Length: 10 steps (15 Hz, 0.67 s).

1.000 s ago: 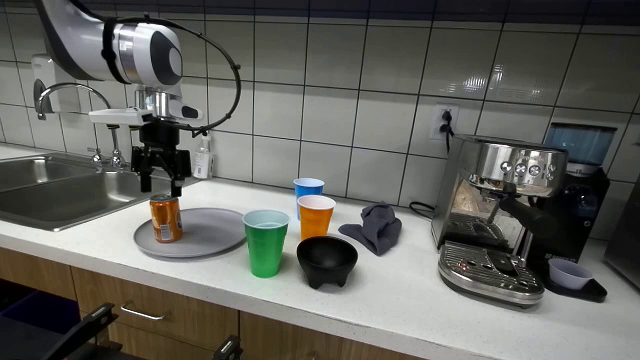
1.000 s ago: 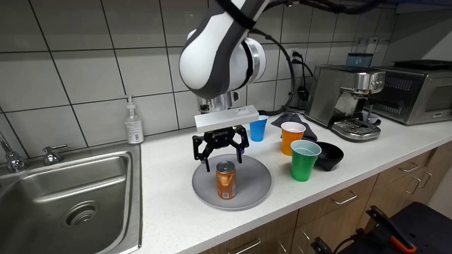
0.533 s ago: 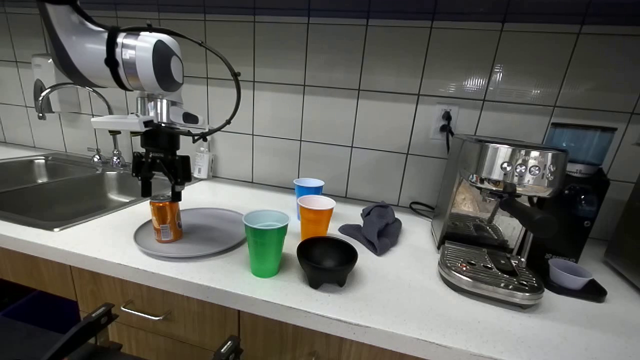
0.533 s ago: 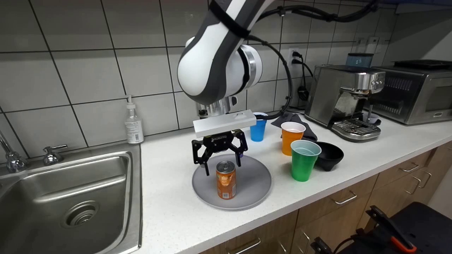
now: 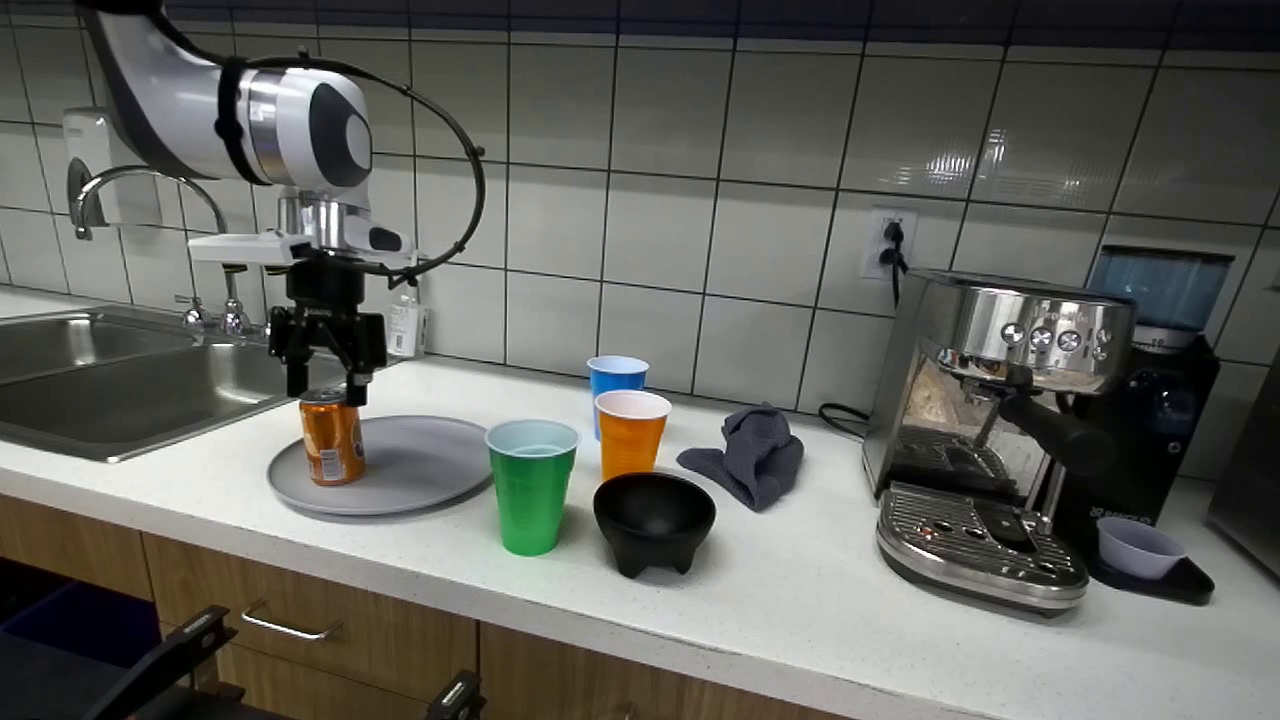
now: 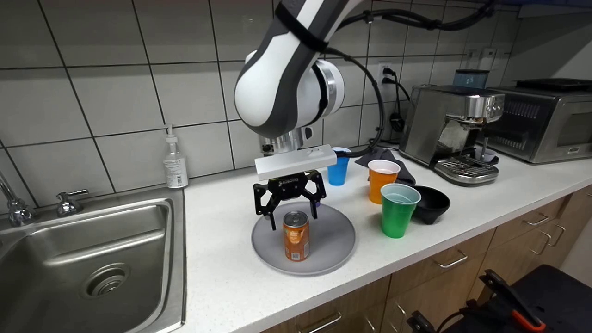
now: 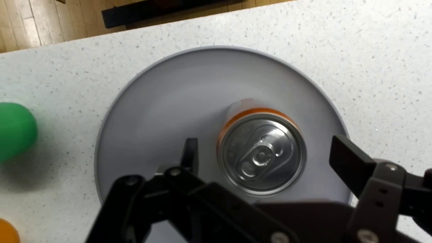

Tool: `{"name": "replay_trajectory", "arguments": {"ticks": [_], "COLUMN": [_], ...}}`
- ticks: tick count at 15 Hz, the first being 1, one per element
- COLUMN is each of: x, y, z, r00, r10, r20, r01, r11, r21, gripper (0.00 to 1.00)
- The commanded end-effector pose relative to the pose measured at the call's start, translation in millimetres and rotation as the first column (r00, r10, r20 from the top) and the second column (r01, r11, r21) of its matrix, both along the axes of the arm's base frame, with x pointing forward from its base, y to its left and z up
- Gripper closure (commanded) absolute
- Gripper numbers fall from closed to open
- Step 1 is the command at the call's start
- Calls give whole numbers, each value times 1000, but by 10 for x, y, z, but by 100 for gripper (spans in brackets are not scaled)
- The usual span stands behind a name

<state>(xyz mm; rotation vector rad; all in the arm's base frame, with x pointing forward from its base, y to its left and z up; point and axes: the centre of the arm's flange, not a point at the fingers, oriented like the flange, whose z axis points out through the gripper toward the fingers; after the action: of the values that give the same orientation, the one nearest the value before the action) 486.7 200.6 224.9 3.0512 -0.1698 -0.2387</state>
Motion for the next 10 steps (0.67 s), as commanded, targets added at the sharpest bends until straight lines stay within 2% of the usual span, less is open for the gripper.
{"name": "replay_trajectory", "arguments": {"ticks": [1,8,9,10], "x": [34,31,27,26], "y": [35,22,22,23], "z": [18,-4,-8,-10], "r00": [999,998,998,997], "r10": [-36,-54,-55,-56], "r20": [-18,-40,-44,-46], "r01": [36,54,55,56], "r11": [999,999,998,998], "r21": [1,6,7,6], "gripper": [0,0,25,26]}}
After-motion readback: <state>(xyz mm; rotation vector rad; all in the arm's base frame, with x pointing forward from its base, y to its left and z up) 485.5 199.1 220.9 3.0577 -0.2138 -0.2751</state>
